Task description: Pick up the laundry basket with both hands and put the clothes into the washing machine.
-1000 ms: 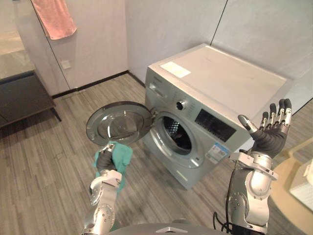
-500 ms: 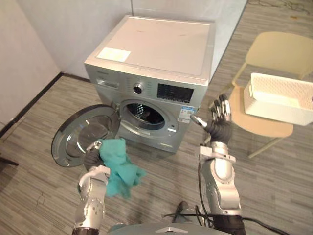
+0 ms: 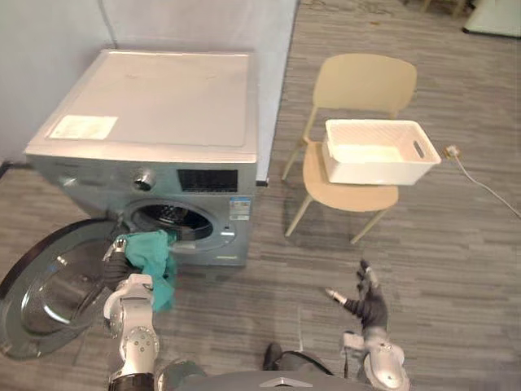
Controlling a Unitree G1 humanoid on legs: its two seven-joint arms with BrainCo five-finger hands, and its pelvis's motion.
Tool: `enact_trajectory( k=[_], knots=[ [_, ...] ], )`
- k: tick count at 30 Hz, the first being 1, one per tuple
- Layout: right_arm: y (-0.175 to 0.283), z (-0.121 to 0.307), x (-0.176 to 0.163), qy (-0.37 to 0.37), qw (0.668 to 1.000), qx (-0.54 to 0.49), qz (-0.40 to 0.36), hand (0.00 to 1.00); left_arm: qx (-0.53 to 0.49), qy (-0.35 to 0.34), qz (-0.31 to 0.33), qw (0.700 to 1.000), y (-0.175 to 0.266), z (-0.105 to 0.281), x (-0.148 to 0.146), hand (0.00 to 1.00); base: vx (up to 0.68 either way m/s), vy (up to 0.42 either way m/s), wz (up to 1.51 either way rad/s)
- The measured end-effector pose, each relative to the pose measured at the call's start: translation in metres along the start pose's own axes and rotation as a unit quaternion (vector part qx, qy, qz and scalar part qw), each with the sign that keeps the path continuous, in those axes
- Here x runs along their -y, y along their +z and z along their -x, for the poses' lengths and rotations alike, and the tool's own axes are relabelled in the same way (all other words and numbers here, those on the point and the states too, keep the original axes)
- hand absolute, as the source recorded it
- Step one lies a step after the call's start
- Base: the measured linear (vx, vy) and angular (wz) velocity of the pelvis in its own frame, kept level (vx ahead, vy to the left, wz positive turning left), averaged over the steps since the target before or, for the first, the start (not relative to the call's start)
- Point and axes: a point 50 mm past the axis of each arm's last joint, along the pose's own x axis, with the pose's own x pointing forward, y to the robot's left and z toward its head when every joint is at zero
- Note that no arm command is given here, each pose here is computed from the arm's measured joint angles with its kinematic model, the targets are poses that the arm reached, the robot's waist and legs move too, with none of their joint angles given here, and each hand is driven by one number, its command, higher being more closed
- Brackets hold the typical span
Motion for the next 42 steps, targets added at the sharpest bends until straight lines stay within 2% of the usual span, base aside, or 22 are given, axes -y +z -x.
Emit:
enact_trajectory(
  k=[3, 5, 7, 10, 15, 22, 27, 34, 42],
  knots=[
    [-0.026, -0.001, -0.016, 0.03, 0.995, -0.061, -0.07, 0.0, 0.008, 0.002, 0.013, 1.0, -0.001, -0.001, 0.005, 1.0, 0.15, 0.069, -0.49],
    [-0.028, -0.009, -0.022, 0.045, 0.99, -0.065, -0.115, 0.0, 0.006, 0.003, 0.029, 1.0, -0.005, -0.002, 0.009, 1.0, 0.11, 0.241, -0.87],
    [-0.023, -0.02, -0.033, 0.069, 0.984, -0.055, -0.152, 0.0, 0.001, -0.015, 0.057, 0.998, -0.011, -0.01, 0.026, 1.0, 0.07, 0.338, -0.71],
    [-0.005, -0.03, -0.069, 0.136, 0.975, -0.029, -0.176, 0.0, 0.023, -0.052, 0.117, 0.991, -0.005, -0.024, 0.063, 1.0, -0.05, 0.31, -0.47],
    [0.024, -0.033, -0.105, 0.203, 0.962, 0.02, -0.184, 0.0, 0.076, -0.053, 0.194, 0.977, 0.017, -0.033, 0.087, 1.0, -0.07, 0.137, -0.3],
    [0.042, -0.034, -0.111, 0.221, 0.96, 0.061, -0.162, 0.0, 0.108, -0.066, 0.274, 0.953, 0.037, -0.039, 0.114, 1.0, -0.06, -0.003, -0.04],
    [0.056, -0.033, -0.111, 0.228, 0.954, 0.093, -0.169, 0.0, 0.119, -0.105, 0.327, 0.932, 0.055, -0.045, 0.159, 1.0, -0.06, -0.027, 0.2],
    [0.062, -0.033, -0.109, 0.225, 0.952, 0.106, -0.177, 0.0, 0.144, -0.151, 0.35, 0.913, 0.084, -0.044, 0.196, 1.0, -0.1, -0.051, 0.13],
    [0.068, -0.039, -0.093, 0.19, 0.944, 0.121, -0.241, 0.0, 0.134, -0.179, 0.369, 0.902, 0.099, -0.052, 0.236, 1.0, -0.04, -0.066, 0.05]
  ],
)
